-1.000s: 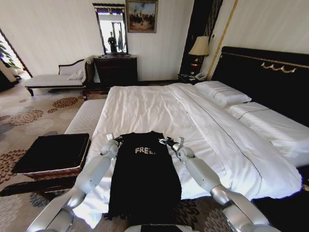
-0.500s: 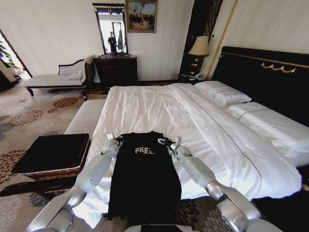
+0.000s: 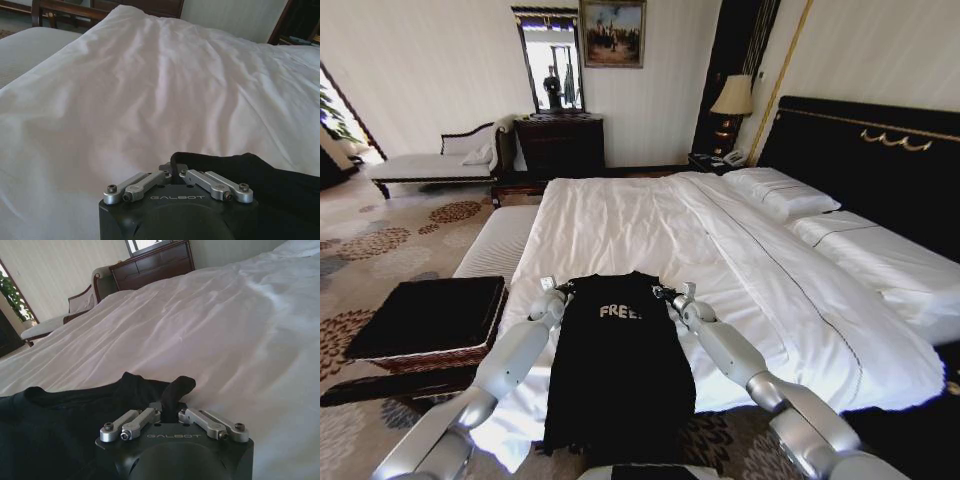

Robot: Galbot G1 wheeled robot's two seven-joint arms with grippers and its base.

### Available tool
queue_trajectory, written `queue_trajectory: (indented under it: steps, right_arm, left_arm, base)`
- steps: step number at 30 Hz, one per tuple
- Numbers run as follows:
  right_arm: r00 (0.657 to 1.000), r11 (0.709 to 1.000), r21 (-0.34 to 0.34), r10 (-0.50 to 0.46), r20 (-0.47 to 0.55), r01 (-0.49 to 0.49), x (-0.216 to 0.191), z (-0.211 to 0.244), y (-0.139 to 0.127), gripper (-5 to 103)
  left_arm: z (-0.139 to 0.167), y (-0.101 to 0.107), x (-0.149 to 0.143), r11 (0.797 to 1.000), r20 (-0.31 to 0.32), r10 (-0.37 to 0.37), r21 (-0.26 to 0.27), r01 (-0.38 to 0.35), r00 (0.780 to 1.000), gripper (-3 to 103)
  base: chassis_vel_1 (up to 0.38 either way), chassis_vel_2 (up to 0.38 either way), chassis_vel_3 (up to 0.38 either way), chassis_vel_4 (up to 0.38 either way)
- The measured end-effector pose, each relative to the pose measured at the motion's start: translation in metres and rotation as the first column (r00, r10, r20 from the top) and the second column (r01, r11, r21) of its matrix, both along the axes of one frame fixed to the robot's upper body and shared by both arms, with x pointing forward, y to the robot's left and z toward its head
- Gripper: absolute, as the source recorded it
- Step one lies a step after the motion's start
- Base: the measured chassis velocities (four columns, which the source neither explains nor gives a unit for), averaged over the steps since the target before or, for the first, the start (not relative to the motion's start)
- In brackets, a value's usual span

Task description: Fold the clothes on the bed and place them into the basket.

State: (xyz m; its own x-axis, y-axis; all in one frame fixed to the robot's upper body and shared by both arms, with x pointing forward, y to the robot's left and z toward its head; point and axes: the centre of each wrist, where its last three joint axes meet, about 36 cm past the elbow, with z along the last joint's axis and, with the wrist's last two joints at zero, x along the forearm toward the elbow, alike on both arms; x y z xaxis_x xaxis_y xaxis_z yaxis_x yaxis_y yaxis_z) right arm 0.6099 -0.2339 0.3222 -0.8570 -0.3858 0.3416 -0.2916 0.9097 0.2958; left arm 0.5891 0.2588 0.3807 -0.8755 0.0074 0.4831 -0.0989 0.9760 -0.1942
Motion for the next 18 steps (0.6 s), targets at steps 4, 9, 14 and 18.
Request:
queue_trajectory:
  steps: [4,9,14,18]
  right_arm:
    - [0.999,1.0,0.005,-0.017,0.047,0.017,-0.004,0.022,-0.005,1]
    - [0.99,0.999,0.015,-0.034,0.137,0.033,-0.013,0.066,-0.021,1]
    - [0.972,0.999,0.038,-0.022,0.234,0.014,-0.027,0.117,-0.023,1]
    - [0.956,0.999,0.046,-0.016,0.292,0.003,-0.032,0.147,-0.016,1]
  left_arm:
    - [0.019,0.006,-0.006,1.0,0.048,-0.029,0.009,0.029,0.998,0]
    - [0.056,0.017,-0.015,0.996,0.139,-0.071,0.059,0.063,0.988,0]
    - [0.099,0.044,-0.029,0.979,0.247,-0.121,0.19,0.074,0.961,0]
    - [0.125,0.06,-0.035,0.961,0.312,-0.147,0.27,0.061,0.939,0]
  base:
    - [0.0,0.0,0.0,0.0]
    - [0.0,0.0,0.0,0.0]
    - [0.0,0.0,0.0,0.0]
    - [0.0,0.0,0.0,0.0]
